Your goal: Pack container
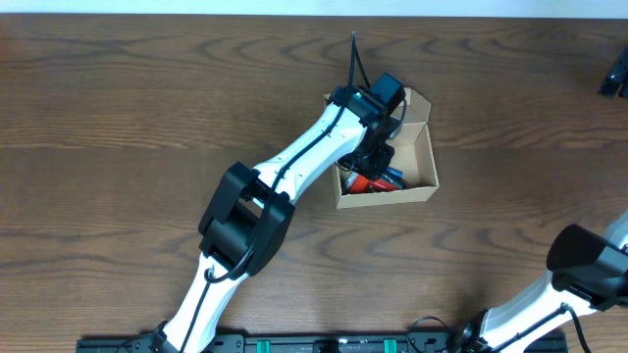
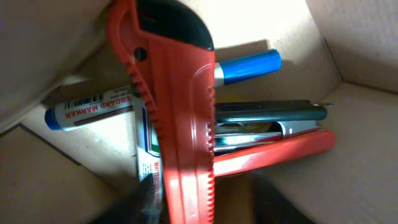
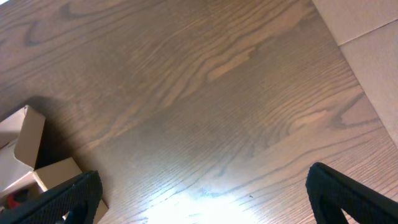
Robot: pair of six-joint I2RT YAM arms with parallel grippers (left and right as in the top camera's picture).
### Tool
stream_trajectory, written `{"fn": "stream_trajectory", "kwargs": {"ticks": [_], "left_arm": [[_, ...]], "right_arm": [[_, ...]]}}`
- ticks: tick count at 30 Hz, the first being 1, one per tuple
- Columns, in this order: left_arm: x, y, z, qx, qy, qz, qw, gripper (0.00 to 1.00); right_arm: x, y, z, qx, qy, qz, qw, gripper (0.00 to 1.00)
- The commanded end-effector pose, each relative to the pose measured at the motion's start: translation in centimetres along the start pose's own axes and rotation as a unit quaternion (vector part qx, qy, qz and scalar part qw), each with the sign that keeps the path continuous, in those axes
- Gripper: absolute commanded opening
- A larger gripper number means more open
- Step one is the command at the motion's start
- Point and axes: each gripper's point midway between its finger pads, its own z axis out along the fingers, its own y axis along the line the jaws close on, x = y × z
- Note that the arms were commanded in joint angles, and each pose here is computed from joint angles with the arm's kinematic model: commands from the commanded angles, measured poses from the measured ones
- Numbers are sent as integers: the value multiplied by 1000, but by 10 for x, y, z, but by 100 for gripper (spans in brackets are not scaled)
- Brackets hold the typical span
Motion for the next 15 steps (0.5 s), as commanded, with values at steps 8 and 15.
{"fn": "stream_trajectory", "kwargs": {"ticks": [8, 15], "left_arm": [[-7, -3, -18, 0, -16, 5, 1000, 58], [-28, -7, -87, -30, -67, 11, 997, 60]], "right_arm": [[-2, -2, -14, 0, -18, 7, 1000, 99], [-2, -2, -14, 0, -18, 7, 1000, 99]]}}
